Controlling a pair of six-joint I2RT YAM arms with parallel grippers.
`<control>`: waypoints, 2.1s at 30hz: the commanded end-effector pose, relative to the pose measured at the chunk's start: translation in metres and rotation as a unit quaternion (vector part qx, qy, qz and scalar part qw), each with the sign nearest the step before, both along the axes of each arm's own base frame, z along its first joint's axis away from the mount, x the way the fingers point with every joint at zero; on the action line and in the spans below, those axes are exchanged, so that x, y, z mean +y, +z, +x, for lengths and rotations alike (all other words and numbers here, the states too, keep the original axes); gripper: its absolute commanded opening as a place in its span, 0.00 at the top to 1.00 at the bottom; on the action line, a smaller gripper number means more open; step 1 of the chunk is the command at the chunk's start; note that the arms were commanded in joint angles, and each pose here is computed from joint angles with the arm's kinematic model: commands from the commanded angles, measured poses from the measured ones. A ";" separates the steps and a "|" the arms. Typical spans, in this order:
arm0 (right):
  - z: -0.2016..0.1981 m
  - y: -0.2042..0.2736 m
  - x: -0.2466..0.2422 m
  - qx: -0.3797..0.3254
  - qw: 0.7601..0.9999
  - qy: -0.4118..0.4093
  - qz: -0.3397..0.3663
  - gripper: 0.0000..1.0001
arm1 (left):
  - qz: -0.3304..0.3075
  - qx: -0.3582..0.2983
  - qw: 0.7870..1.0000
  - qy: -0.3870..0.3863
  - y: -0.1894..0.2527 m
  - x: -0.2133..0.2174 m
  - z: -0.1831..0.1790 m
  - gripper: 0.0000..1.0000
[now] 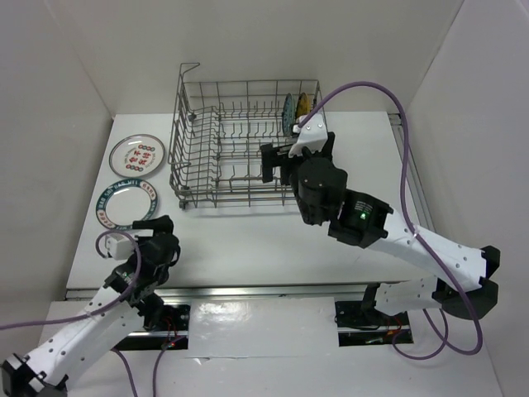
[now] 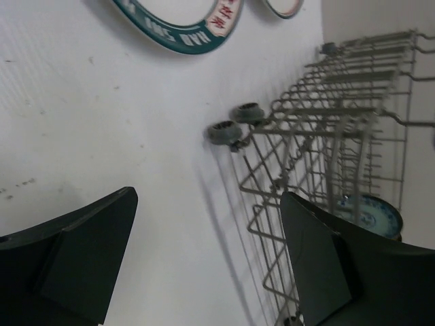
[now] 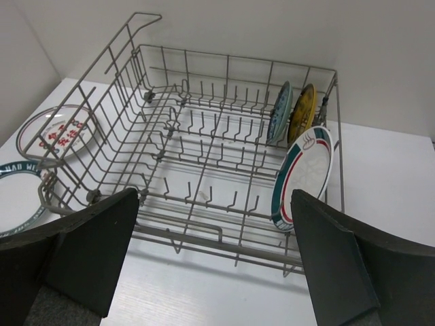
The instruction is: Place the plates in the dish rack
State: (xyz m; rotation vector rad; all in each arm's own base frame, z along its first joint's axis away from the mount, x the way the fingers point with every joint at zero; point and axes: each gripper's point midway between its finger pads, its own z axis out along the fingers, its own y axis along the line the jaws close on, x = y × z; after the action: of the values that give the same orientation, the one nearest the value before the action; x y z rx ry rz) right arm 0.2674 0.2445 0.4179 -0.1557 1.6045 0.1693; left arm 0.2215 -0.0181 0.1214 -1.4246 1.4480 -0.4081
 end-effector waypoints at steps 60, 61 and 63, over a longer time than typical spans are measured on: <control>-0.036 -0.004 0.028 -0.008 0.995 0.094 0.012 0.00 | -0.113 0.083 0.987 0.075 -0.116 0.115 0.063 0.27; -0.036 -0.004 0.028 -0.008 0.995 0.094 0.012 0.00 | -0.114 0.085 0.987 0.075 -0.116 0.116 0.064 0.31; -0.037 0.001 0.025 -0.012 0.995 0.094 0.021 0.00 | -0.122 0.099 0.985 0.073 -0.120 0.113 0.062 0.39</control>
State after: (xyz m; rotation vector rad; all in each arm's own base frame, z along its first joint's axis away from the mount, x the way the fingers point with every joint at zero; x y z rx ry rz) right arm 0.2339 0.2715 0.4013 -0.3133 1.6069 0.2887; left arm 0.3035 0.1016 0.0322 -1.7042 1.3650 -0.4460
